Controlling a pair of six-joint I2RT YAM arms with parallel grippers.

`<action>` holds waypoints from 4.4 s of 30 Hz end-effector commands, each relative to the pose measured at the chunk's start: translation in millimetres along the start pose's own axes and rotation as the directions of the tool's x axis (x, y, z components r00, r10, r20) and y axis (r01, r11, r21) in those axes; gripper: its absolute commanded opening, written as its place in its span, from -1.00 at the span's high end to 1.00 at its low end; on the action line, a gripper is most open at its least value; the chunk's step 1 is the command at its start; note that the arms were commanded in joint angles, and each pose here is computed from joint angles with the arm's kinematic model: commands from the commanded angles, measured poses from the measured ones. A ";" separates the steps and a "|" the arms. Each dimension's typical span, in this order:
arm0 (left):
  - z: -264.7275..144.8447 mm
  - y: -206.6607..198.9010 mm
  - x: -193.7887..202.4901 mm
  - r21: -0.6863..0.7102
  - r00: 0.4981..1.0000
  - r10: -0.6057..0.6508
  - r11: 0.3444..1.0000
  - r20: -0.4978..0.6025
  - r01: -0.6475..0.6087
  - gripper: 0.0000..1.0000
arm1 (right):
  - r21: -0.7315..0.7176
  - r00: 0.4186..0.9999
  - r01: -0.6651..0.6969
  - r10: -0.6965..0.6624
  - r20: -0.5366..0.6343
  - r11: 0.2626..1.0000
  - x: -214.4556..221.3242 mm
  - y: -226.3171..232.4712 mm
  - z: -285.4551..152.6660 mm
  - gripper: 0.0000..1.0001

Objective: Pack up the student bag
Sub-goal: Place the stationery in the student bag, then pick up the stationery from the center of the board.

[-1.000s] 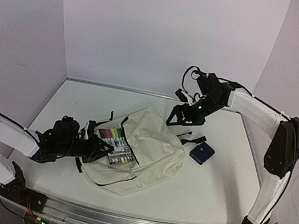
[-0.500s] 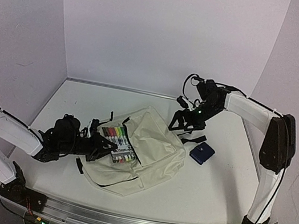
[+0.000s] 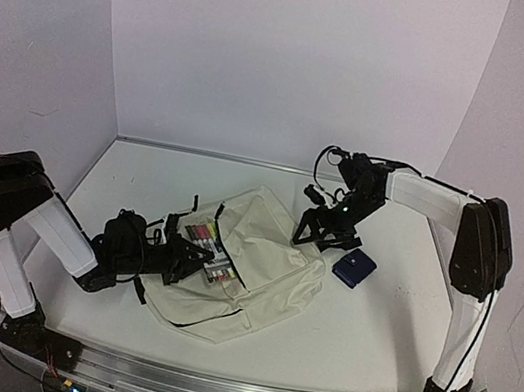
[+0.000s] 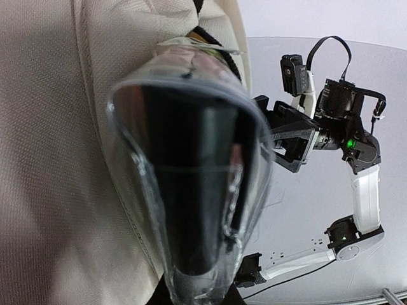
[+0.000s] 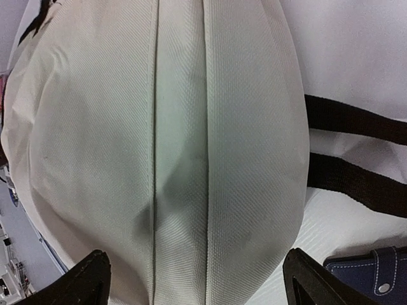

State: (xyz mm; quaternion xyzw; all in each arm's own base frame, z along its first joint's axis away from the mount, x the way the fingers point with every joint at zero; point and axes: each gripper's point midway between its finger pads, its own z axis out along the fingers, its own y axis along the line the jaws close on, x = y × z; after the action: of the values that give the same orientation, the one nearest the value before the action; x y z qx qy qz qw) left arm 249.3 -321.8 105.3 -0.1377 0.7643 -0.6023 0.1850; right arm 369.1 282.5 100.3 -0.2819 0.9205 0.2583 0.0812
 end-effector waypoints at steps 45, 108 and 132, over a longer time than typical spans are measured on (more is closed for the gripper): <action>26.5 -2.0 -3.2 -0.265 0.995 0.083 0.962 0.045 -0.068 0.45 | -0.152 0.999 0.001 -0.007 -0.039 0.988 19.0 33.0 5.5 -0.75; -39.0 -44.5 -21.3 -0.456 0.946 0.317 0.852 0.060 -0.257 -0.77 | 0.392 0.992 0.084 -0.040 -0.120 0.916 84.1 -129.2 -30.7 -0.96; -43.0 -55.9 -23.5 -0.436 0.937 0.344 0.855 0.068 -0.282 -0.78 | 0.695 0.916 0.393 -0.318 -0.243 0.601 85.5 -116.3 -3.2 0.52</action>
State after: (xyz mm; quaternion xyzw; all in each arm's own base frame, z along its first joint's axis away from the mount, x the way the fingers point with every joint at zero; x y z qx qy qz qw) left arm 246.6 -287.9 153.0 -0.1019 0.8851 -0.3629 0.2730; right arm 358.3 155.6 16.1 -0.4143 0.8856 -0.1340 0.1620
